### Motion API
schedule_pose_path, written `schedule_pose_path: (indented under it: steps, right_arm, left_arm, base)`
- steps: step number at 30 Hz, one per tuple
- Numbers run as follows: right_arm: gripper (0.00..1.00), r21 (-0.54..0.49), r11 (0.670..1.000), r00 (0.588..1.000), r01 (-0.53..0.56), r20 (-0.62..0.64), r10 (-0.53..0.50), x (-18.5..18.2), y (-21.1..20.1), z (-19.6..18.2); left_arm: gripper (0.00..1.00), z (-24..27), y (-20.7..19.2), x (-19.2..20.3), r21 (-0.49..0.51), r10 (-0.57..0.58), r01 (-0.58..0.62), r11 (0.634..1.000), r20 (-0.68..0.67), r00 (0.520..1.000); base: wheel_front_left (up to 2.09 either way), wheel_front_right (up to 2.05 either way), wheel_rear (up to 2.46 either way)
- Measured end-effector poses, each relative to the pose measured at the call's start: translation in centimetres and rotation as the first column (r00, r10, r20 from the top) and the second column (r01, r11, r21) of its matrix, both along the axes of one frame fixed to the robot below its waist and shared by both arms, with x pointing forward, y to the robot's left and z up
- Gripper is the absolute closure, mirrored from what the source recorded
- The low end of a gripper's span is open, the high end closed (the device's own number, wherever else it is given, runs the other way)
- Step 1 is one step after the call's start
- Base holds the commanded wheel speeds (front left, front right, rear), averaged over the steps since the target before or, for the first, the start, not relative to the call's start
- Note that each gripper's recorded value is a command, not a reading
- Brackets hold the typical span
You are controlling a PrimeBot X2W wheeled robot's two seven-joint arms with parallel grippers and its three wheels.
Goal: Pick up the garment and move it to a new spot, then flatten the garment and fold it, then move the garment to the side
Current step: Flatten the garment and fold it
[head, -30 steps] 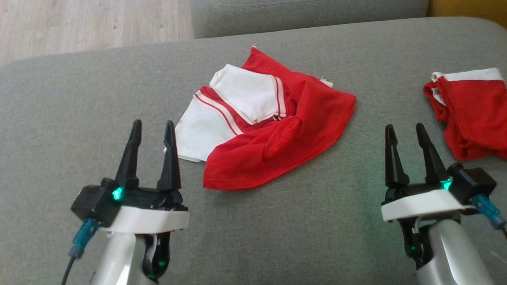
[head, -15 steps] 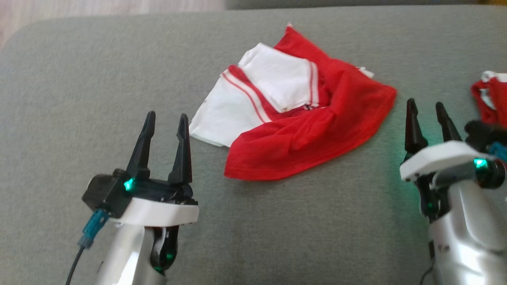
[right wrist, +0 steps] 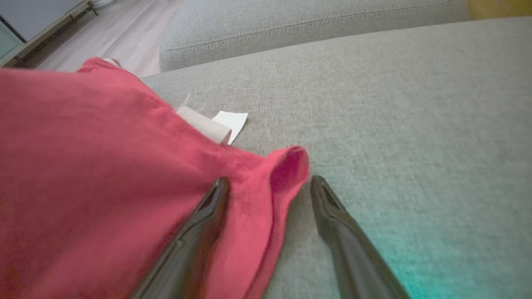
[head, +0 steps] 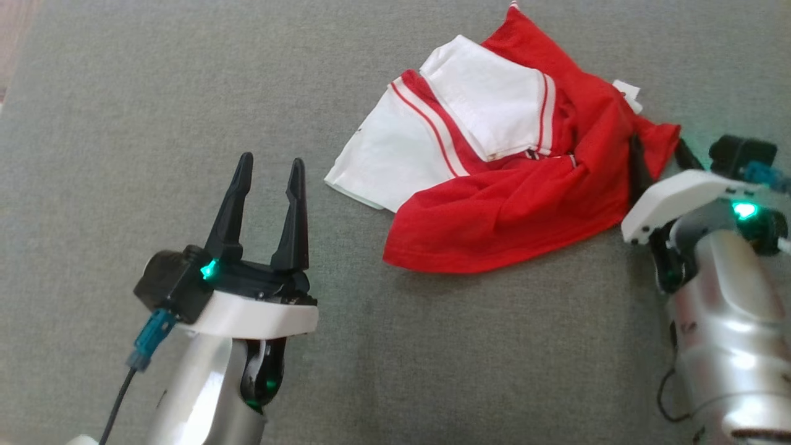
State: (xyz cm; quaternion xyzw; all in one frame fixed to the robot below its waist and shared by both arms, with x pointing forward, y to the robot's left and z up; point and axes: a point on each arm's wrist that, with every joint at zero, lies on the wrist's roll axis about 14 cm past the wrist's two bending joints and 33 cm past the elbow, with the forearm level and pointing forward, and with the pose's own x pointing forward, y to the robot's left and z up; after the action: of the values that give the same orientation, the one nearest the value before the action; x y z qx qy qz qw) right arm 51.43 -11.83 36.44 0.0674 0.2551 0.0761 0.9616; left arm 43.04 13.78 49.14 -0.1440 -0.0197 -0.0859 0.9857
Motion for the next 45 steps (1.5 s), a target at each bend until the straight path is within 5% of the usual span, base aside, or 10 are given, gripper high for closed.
schedule_pose_path:
  steps: [1, 2, 13, 27, 28, 29, 38, 45]
  right_arm:
    - [0.69, -0.007, 1.000, 1.000, -0.004, 0.001, 0.004, 0.3, 0.0, 0.1]
    - [1.00, -0.015, 1.000, 1.000, -0.009, 0.003, 0.009, 0.5, 0.1, 0.1]
    - [1.00, -0.136, 0.988, 0.995, 0.069, 0.075, -0.060, 0.5, -4.8, 2.3]
    - [1.00, -0.375, 0.906, 0.959, 0.199, 0.263, -0.102, 3.3, -13.7, 11.5]
    - [0.42, -0.383, 0.901, 0.957, 0.204, 0.270, -0.102, 3.5, -13.8, 11.8]
    - [0.00, -0.390, 0.897, 0.955, 0.210, 0.278, -0.103, 3.6, -14.0, 12.0]
    - [0.00, -0.262, 0.950, 0.896, 0.170, 0.442, -0.039, 3.3, -8.2, 14.3]
    - [0.00, -0.135, 0.983, 0.877, 0.128, 0.478, -0.049, -1.8, -6.4, 13.1]
  left_arm:
    - [0.00, 0.0, 0.1, 0.0, 0.001, 0.003, -0.003, 1.000, -0.001, 1.000]
    - [0.00, 0.0, 0.2, 0.0, 0.002, 0.005, -0.005, 1.000, -0.001, 1.000]
    - [0.00, 1.7, -0.4, -0.1, -0.003, -0.012, 0.012, 1.000, 0.044, 0.999]
    - [0.00, 3.1, -0.6, -1.6, -0.025, -0.011, 0.013, 1.000, 0.075, 0.997]
    - [0.00, 3.1, -0.5, -1.6, -0.028, -0.009, 0.011, 1.000, 0.074, 0.997]
    - [0.00, 3.1, -0.5, -1.6, -0.033, -0.007, 0.009, 0.999, 0.073, 0.997]
    - [0.00, 3.7, -0.7, -1.3, -0.040, -0.011, 0.014, 0.999, 0.091, 0.996]
    - [0.00, 3.9, -1.7, -1.7, -0.053, -0.033, 0.038, 0.998, 0.096, 0.995]
  base:
    - [0.00, 0.00, 0.00]
    - [0.00, 0.00, 0.00]
    - [0.00, 0.00, 0.00]
    - [0.00, 0.00, 0.00]
    - [0.00, 0.00, 0.00]
    - [0.00, 0.00, 0.00]
    - [0.00, 0.00, 0.00]
    - [0.00, 0.00, 0.00]
